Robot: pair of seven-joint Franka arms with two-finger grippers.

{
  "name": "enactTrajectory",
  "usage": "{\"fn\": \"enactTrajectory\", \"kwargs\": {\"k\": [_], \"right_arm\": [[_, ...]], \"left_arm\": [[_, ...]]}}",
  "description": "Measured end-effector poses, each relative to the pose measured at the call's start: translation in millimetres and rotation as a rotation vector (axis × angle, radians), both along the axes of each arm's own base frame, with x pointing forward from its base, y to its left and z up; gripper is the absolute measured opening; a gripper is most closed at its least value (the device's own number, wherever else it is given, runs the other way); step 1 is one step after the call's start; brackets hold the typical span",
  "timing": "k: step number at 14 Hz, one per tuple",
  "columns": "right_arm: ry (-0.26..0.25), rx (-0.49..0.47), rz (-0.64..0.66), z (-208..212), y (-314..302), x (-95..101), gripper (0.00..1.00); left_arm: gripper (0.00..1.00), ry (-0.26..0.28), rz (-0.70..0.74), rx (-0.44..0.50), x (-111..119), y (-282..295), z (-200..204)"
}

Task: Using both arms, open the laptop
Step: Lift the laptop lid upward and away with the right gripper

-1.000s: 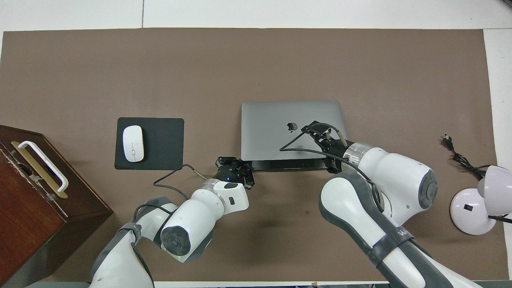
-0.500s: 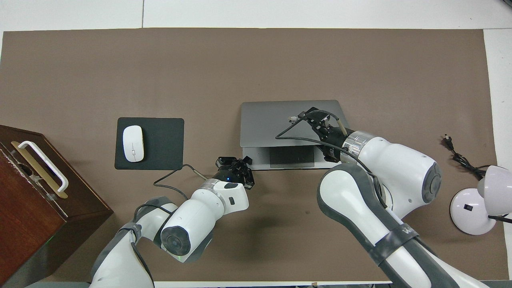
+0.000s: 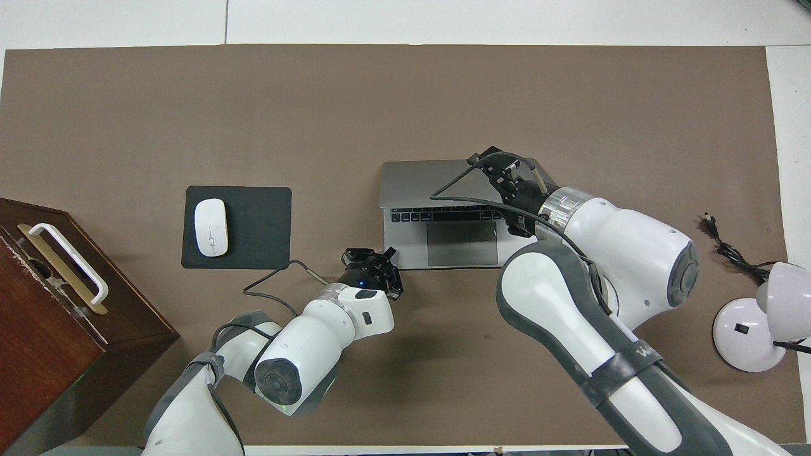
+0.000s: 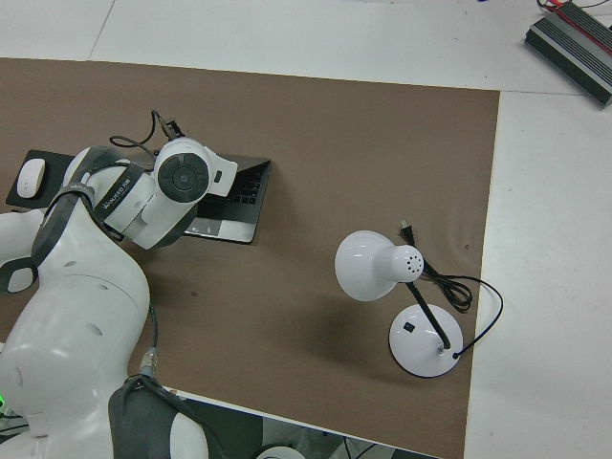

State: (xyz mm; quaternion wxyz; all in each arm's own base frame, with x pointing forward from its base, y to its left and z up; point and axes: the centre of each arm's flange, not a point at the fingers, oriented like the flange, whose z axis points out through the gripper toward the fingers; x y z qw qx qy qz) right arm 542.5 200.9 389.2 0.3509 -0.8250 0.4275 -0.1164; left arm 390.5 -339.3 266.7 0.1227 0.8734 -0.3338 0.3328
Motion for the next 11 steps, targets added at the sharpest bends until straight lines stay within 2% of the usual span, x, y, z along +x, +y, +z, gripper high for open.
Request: {"fn": "enactTrajectory", "kwargs": {"k": [11], "right_arm": [[-0.104,0.022,-0.060,34.2,-20.3,57.8,1.00]], "left_arm": [[0.01,-0.001,0.000,0.000,0.0,0.0,-0.1]]}}
